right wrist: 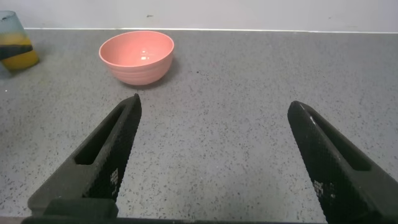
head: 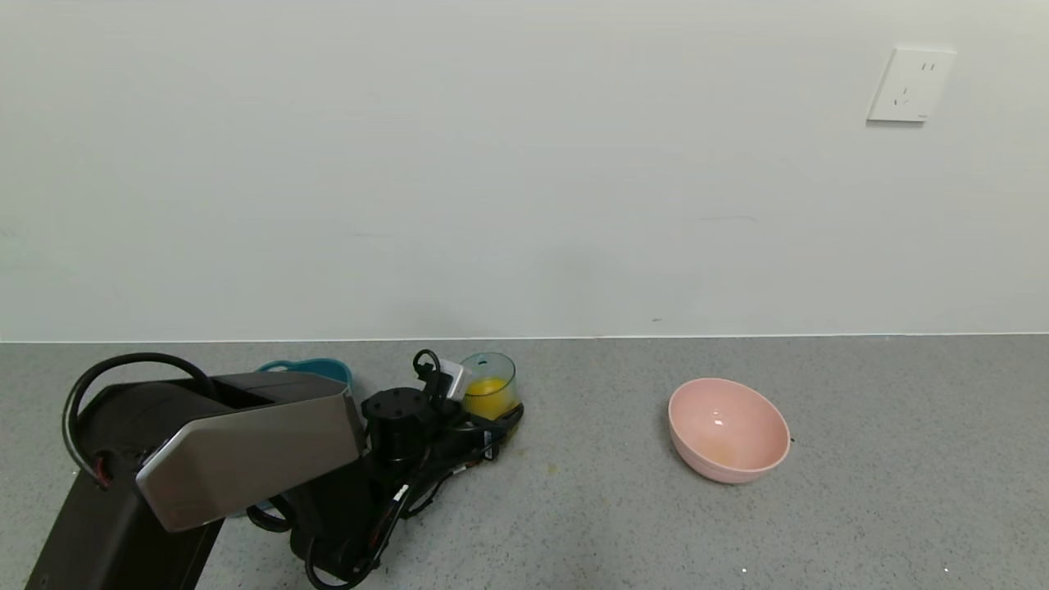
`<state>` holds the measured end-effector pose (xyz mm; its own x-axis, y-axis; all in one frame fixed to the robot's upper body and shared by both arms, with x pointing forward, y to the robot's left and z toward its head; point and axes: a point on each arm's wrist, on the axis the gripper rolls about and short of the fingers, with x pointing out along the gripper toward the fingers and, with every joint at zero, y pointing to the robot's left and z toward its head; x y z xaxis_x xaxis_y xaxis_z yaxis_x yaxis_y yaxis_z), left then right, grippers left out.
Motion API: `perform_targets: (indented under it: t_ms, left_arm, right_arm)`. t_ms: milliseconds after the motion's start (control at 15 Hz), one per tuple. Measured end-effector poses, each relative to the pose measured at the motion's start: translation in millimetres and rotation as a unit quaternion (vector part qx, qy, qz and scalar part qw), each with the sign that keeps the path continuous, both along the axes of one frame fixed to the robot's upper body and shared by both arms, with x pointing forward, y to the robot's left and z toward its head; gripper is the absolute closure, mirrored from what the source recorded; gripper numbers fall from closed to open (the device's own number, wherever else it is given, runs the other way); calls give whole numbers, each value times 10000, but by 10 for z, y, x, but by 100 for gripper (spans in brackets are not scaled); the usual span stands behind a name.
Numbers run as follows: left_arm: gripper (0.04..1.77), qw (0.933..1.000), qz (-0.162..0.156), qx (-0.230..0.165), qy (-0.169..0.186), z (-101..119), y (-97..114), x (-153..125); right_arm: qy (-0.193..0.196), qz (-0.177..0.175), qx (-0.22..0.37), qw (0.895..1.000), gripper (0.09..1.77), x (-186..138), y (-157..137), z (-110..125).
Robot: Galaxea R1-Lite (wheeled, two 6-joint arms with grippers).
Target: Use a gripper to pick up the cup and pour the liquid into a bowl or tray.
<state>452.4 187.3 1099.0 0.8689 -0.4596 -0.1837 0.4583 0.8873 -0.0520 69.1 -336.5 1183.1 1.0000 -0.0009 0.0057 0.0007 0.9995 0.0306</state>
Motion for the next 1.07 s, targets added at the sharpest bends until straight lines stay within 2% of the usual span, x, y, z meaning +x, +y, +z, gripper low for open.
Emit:
perform_targets:
  t_ms: [400, 600, 800, 933, 1067]
  left_arm:
    - [51, 10000, -19, 16, 6, 7, -9, -17]
    - [51, 10000, -18, 20, 5, 78, -1, -50]
    - [51, 9999, 105, 77, 56, 237, 22, -94]
    - [51, 9997, 215, 76, -29, 405, 42, -122]
    - [51, 9993, 329, 136, 57, 579, 84, -161]
  right_arm:
    - [2, 2, 0, 10000, 15, 0, 0, 0]
    - [2, 2, 0, 10000, 15, 0, 0, 0]
    - [2, 2, 0, 10000, 15, 0, 0, 0]
    - [2, 2, 0, 10000, 15, 0, 0, 0]
    - [0, 4, 0, 10000, 15, 0, 0, 0]
